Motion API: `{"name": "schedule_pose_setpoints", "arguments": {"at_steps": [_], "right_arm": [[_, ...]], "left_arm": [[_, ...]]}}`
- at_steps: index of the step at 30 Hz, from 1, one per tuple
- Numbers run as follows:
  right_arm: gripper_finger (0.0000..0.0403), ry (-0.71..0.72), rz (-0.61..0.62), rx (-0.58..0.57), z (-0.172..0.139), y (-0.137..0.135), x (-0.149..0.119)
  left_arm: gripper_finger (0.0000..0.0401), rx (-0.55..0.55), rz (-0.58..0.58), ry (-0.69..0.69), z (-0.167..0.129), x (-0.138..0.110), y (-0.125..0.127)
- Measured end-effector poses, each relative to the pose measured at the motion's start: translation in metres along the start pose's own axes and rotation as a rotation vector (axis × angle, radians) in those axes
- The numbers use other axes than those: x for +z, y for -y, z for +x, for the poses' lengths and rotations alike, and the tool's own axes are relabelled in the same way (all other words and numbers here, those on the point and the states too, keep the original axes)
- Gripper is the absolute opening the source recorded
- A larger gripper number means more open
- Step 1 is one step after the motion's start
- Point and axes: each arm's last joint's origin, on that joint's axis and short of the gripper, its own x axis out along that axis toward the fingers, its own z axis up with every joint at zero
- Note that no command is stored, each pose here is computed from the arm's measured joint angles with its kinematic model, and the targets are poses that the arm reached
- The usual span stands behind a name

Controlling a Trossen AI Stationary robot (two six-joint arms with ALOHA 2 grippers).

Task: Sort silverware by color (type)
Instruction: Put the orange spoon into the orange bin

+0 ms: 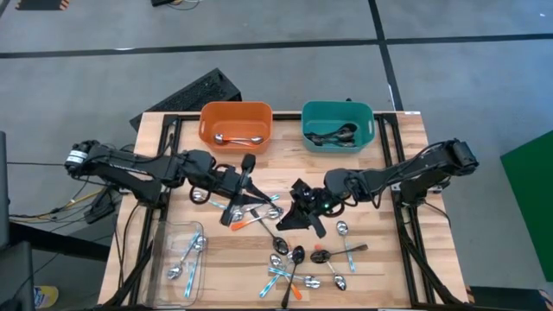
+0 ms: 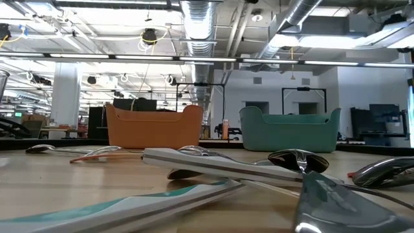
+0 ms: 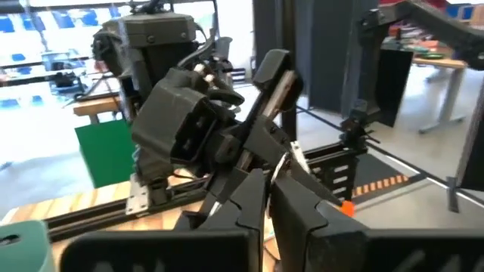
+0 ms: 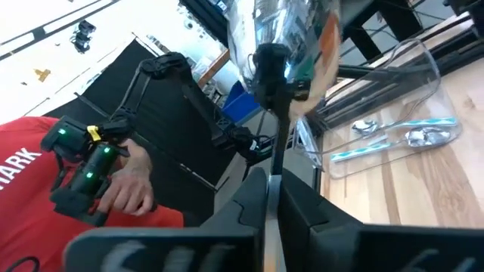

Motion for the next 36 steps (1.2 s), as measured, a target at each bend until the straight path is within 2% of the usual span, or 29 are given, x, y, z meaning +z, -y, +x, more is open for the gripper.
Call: {"name": "schedule_pose_setpoints", "arguments": {"at_steps": [2, 4, 8, 10, 13, 17, 23, 28, 31, 36], "right_arm": [[0.0052, 0.012, -0.001, -0.014, -0.001, 0.002, 0.002], [0.0072, 0.026, 0.006, -0.077, -0.002, 0.007, 0.003], [0.0108, 0.118, 0.143, -0.463, -0.018, 0.023, 0.0], [0.0123, 0.178, 0.172, -0.66, -0.03, 0.027, -0.003], [0.0141, 0.208, 0.212, -0.838, -0.046, 0.028, -0.008], [0.0151, 0.195, 0.218, -0.898, -0.062, 0.021, -0.008], [0.0149, 0.213, 0.183, -0.901, -0.079, 0.013, 0.001], [0.0148, 0.186, 0.168, -0.929, -0.089, 0.015, 0.005], [0.0148, 0.157, 0.188, -0.965, -0.092, 0.017, 0.002], [0.0148, 0.082, 0.236, -1.037, -0.096, 0.02, -0.009]], "left_arm": [[0.0001, 0.053, -0.006, -0.017, -0.004, 0.0, -0.004], [0.0001, 0.12, -0.016, -0.038, -0.009, 0.0, -0.01], [0.0, 0.324, -0.072, -0.106, -0.029, 0.0, -0.028], [0.0, 0.435, -0.099, -0.152, -0.043, 0.0, -0.036], [0.0, 0.664, -0.14, -0.213, -0.065, -0.001, -0.05], [0.0, 0.966, -0.202, -0.341, -0.095, -0.013, -0.075], [0.0, 1.216, -0.433, -0.433, -0.13, -0.037, -0.117], [0.0, 1.31, -0.572, -0.424, -0.148, -0.053, -0.147], [0.0006, 1.32, -0.687, -0.427, -0.155, -0.064, -0.16], [0.0051, 1.335, -0.801, -0.54, -0.154, -0.089, -0.171]]}}
